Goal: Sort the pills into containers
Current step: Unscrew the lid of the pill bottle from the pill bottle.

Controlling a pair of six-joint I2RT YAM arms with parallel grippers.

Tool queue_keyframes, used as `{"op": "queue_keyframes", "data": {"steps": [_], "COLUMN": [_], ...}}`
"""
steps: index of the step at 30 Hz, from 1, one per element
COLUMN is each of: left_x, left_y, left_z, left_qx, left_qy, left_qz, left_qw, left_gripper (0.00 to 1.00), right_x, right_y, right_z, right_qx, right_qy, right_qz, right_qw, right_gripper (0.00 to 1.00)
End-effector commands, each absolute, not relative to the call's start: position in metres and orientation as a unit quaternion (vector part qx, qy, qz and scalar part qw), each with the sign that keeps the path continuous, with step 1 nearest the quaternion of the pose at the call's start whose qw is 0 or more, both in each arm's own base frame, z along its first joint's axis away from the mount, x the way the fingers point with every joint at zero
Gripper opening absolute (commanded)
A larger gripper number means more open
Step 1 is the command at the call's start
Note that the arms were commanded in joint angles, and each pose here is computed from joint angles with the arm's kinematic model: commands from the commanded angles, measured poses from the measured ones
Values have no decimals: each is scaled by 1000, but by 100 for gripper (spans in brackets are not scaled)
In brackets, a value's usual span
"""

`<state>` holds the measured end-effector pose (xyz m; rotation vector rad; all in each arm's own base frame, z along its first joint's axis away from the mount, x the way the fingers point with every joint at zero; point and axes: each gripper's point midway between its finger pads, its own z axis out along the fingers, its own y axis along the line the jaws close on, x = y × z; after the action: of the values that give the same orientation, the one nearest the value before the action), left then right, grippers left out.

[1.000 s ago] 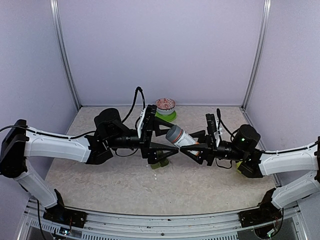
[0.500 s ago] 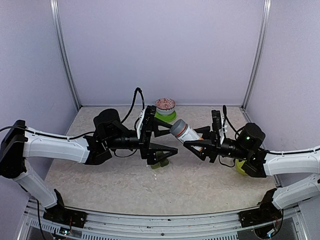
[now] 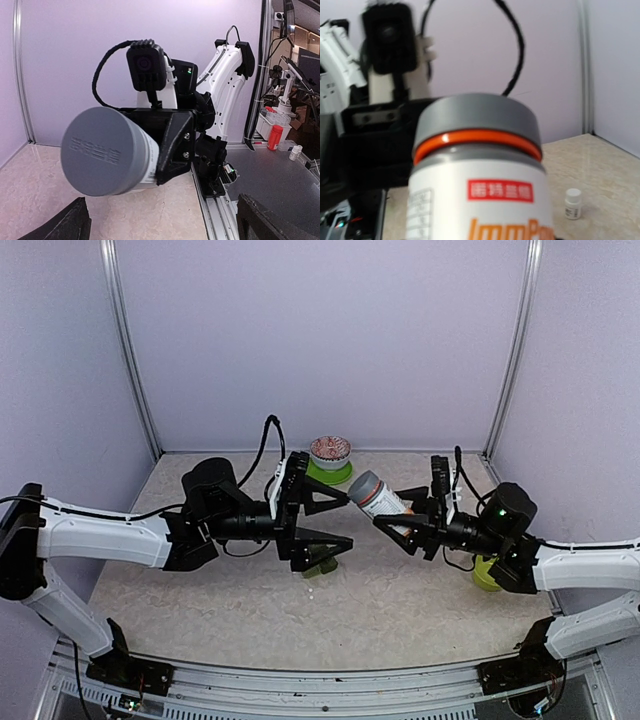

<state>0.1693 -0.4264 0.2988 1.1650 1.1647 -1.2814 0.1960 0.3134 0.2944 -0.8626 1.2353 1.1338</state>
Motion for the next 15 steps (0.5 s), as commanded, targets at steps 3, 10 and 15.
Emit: {"op": "queue_keyframes", "data": {"steps": [3, 10, 15], "left_x": [176, 158, 147], "left_y": [-417, -425, -440], "left_z": [315, 326, 328], "left_qx": [487, 521, 536], "left_qy": [470, 416, 395], "left_qz": [-514, -533, -540], "left_qw": [527, 521, 515], "left_gripper": [99, 99, 99], "right_x": [174, 165, 165], "right_y": [317, 335, 348], "right_z": [305, 299, 294], "right_qx": [-419, -434, -435], "right_qy": [480, 468, 466], "right_qz": [512, 555, 569], "right_qw": [576, 534, 519], "right_gripper": [26, 25, 25]}}
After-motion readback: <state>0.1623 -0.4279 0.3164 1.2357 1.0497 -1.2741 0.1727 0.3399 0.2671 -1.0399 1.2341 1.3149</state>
